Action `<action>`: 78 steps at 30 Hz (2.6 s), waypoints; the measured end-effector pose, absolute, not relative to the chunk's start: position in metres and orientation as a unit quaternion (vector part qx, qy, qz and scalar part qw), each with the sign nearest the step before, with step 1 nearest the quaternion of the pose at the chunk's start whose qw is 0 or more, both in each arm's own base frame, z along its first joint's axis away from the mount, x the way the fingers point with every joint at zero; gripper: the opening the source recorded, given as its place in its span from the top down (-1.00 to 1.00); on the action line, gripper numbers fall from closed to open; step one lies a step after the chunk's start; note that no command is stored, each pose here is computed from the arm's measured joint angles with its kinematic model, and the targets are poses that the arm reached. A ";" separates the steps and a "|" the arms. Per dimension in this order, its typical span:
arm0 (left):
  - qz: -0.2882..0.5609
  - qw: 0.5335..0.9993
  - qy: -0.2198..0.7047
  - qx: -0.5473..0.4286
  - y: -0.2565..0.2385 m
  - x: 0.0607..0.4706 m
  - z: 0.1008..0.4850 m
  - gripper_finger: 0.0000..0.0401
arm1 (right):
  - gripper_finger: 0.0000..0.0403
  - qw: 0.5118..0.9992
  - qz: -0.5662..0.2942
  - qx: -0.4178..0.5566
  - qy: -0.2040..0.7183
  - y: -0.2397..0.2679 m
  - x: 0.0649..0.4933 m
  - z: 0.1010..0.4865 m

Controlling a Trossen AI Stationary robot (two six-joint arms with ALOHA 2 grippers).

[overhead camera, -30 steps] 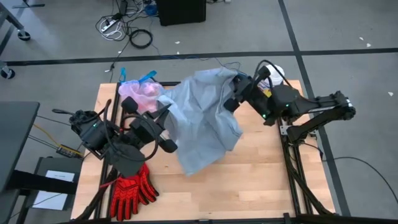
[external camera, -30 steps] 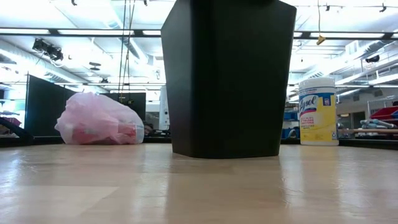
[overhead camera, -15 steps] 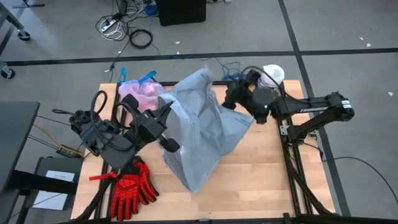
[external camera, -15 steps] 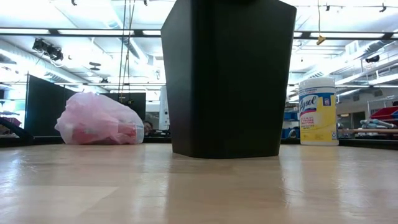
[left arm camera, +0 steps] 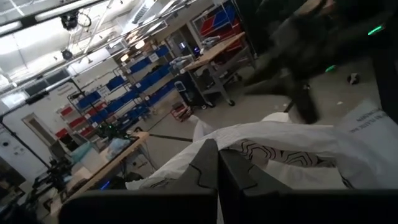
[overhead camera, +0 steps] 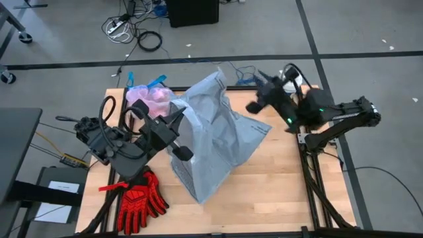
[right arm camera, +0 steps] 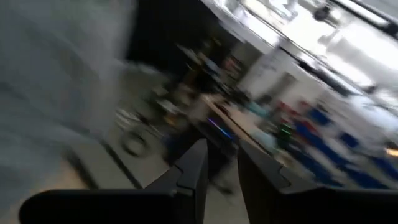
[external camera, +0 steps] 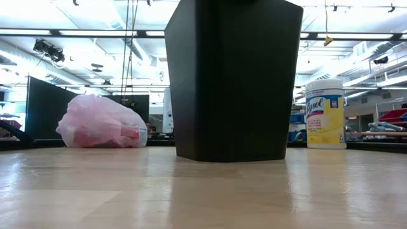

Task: Place trash/remove bag and relplace
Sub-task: Put the gray trash bag into the trash bin

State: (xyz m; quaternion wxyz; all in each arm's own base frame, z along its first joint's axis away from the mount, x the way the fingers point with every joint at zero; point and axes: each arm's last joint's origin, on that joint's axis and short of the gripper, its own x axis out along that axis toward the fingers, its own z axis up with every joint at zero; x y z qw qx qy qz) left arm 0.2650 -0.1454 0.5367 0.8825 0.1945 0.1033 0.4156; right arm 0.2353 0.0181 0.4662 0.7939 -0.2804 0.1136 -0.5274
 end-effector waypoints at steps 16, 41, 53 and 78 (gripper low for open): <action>0.435 0.891 0.073 0.110 -0.125 0.276 0.535 1.00 | 0.99 0.921 -0.339 -0.148 0.121 0.043 0.265 0.408; 0.373 0.922 0.098 0.043 -0.144 0.300 0.497 0.99 | 1.00 0.931 -0.157 -0.022 0.329 0.037 0.334 0.308; 0.378 0.920 0.096 0.044 -0.144 0.300 0.497 0.99 | 1.00 0.960 -0.187 -0.019 0.205 0.046 0.274 0.379; 0.182 0.966 0.186 0.010 -0.164 0.323 0.476 0.99 | 1.00 0.973 -0.171 -0.131 0.084 -0.045 0.301 0.401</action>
